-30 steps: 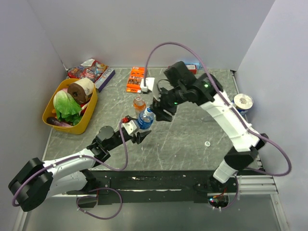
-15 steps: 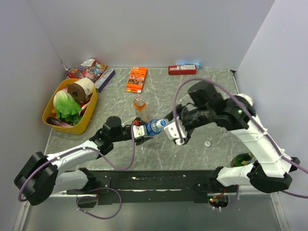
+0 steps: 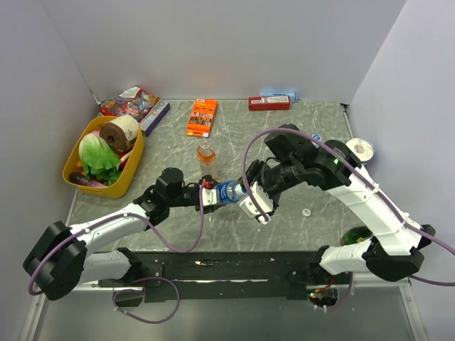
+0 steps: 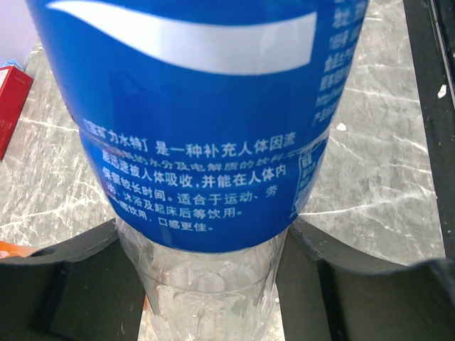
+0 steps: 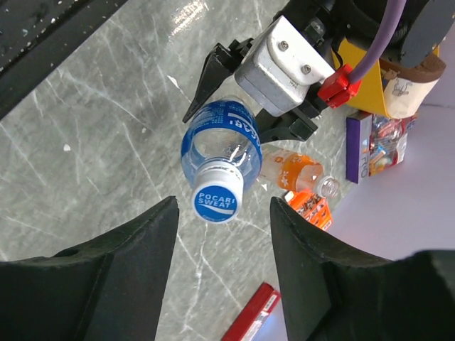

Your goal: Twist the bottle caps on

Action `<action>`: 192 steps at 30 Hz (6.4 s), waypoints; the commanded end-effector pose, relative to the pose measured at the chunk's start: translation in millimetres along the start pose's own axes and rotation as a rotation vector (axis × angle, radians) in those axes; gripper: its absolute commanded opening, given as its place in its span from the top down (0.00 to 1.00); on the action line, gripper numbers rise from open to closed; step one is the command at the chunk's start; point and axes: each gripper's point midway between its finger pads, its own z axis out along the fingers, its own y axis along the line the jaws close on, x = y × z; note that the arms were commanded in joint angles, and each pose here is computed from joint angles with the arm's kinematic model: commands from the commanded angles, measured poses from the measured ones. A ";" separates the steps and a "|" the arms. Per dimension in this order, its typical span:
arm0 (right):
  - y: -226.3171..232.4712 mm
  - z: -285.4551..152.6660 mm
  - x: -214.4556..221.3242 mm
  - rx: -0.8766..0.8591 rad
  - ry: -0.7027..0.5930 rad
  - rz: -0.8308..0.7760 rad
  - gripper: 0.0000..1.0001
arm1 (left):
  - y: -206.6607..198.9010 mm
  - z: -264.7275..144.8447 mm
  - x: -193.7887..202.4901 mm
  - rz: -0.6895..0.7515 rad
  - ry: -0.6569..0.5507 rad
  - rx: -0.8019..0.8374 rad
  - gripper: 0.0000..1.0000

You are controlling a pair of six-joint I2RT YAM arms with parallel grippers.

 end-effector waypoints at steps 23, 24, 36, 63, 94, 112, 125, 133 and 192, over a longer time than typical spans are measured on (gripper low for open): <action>11.2 8.5 6.9 -0.109 0.017 -0.059 0.51 | 21.3 4.0 -26.2 0.074 -0.076 -0.036 0.99; 12.1 8.2 7.7 -0.112 0.021 -0.056 0.51 | 21.4 4.1 -25.2 0.073 -0.074 -0.038 0.99; 15.1 11.2 20.4 -0.136 0.074 -0.026 0.53 | 27.5 0.7 -25.5 0.077 -0.083 -0.080 0.99; -49.4 42.9 63.9 -0.069 0.056 0.985 0.94 | 97.7 -9.6 -64.3 -0.015 -0.179 -0.562 0.99; -66.6 -45.5 24.8 0.248 -0.054 1.209 0.19 | 32.9 -0.2 26.7 -0.247 0.088 -0.293 0.99; -25.7 -3.0 -5.4 0.084 0.022 0.101 0.30 | 12.6 -4.3 5.6 0.093 0.095 0.052 0.99; -24.7 15.4 -14.2 0.010 -0.030 0.009 0.39 | 20.0 0.2 -1.3 0.110 0.102 0.074 0.99; -15.1 23.3 -9.0 -0.066 -0.022 0.025 0.48 | 25.7 2.0 -10.6 0.091 0.073 0.054 0.99; -12.1 -11.5 -8.0 0.099 -0.020 0.217 0.42 | 16.2 -7.4 -7.4 0.032 0.135 0.041 0.99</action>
